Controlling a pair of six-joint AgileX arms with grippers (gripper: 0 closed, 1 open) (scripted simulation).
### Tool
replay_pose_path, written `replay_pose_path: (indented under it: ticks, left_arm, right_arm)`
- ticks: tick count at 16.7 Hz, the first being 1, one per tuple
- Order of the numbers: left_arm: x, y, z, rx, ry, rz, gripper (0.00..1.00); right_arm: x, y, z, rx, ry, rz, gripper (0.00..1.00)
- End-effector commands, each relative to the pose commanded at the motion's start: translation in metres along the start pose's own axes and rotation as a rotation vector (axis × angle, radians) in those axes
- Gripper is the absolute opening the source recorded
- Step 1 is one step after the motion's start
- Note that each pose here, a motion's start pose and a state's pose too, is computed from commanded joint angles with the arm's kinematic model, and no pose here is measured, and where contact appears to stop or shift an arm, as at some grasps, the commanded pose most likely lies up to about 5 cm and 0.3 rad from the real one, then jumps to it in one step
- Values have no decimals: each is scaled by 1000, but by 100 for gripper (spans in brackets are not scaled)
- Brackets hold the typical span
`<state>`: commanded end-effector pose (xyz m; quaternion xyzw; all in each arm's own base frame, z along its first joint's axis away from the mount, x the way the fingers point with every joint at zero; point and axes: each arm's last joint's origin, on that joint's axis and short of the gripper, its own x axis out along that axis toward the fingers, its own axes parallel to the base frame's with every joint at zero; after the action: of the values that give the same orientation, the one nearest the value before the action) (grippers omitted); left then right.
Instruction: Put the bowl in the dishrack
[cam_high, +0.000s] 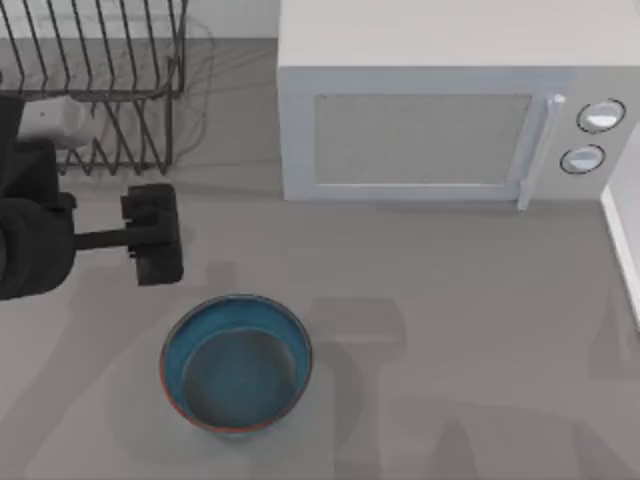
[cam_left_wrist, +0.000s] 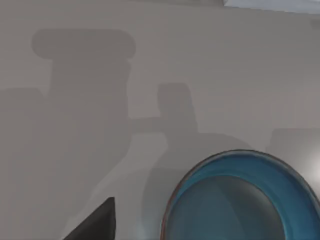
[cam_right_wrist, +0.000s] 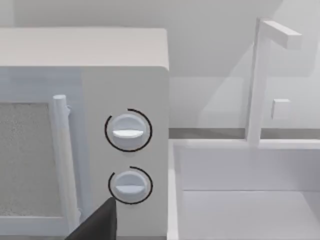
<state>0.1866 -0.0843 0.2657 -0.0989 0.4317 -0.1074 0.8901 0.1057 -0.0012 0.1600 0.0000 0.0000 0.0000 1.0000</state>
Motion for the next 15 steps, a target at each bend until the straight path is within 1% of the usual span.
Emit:
replay_pose_path:
  ticks: [2,4,7,9,11,13,15]
  left_arm:
    - [23,-28,16,-14,184,36,100]
    - [46,-57,25,-18,338,85,100]
    - [77,-99,28,-13,507,168,100]
    - [96,-122,25,-6,585,221,100]
    - [111,-140,21,1,636,263,100]
    - [118,-151,18,6,661,286,100]
    - [120,-154,17,7,666,291,100]
  right_arm:
    - [0,0,0,0,0,0,100]
    - [0,0,0,0,0,0,100]
    - [0,0,0,0,0,0,100]
    - [0,0,0,0,0,0,100]
    - [0,0,0,0,0,0,100]
    - [0,0,0,0,0,0,100]
    - [0,0,0,0,0,0,100]
